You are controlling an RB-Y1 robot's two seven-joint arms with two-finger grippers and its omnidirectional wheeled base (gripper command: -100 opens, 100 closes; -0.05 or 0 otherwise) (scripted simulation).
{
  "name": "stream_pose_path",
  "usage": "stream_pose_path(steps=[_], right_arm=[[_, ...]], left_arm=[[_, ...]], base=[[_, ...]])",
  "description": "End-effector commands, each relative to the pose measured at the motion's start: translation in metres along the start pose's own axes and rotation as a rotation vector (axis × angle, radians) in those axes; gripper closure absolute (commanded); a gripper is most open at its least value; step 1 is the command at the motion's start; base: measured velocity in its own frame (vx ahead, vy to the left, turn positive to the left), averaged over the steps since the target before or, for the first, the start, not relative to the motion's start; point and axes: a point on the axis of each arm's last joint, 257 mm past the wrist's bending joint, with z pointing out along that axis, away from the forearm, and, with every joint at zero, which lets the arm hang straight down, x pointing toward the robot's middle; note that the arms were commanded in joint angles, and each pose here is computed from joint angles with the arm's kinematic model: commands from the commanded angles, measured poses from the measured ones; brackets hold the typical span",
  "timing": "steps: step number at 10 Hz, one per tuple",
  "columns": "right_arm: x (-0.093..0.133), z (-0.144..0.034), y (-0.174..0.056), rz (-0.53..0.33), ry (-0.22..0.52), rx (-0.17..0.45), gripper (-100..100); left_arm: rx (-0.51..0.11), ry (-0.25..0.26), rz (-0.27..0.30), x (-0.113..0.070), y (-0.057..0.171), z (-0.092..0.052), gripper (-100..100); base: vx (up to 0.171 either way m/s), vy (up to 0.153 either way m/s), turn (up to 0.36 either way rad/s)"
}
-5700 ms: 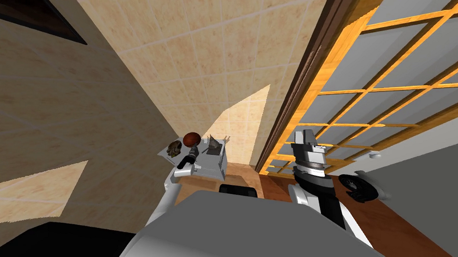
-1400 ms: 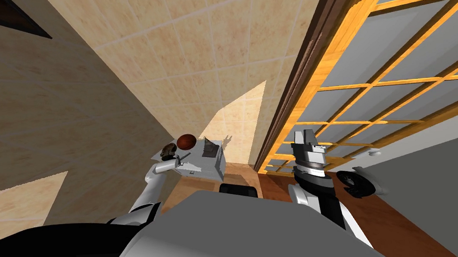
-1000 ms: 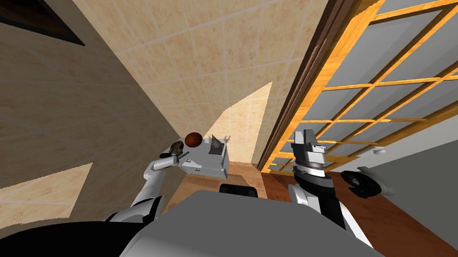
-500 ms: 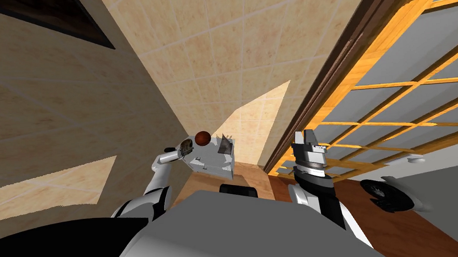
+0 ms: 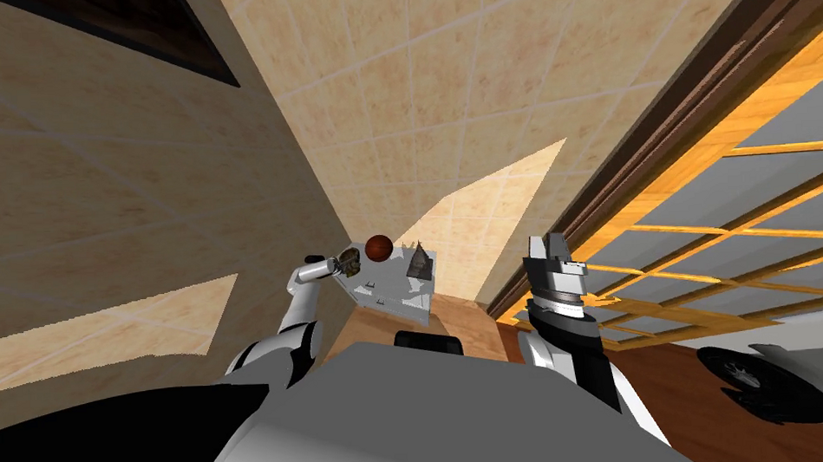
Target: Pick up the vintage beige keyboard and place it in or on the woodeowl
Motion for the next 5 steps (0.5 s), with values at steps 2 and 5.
stream_pose_path(steps=[2,5], right_arm=[[0.000,0.000,0.000,0.000,0.000,0.000,0],[0.000,0.000,0.000,0.000,0.000,0.000,0]], left_arm=[[-0.005,0.064,-0.021,0.044,-0.008,-0.002,100],[-0.009,0.150,-0.042,0.101,-0.020,-0.009,100]], base=[[0.066,0.200,0.122],[0.051,0.205,0.114]])
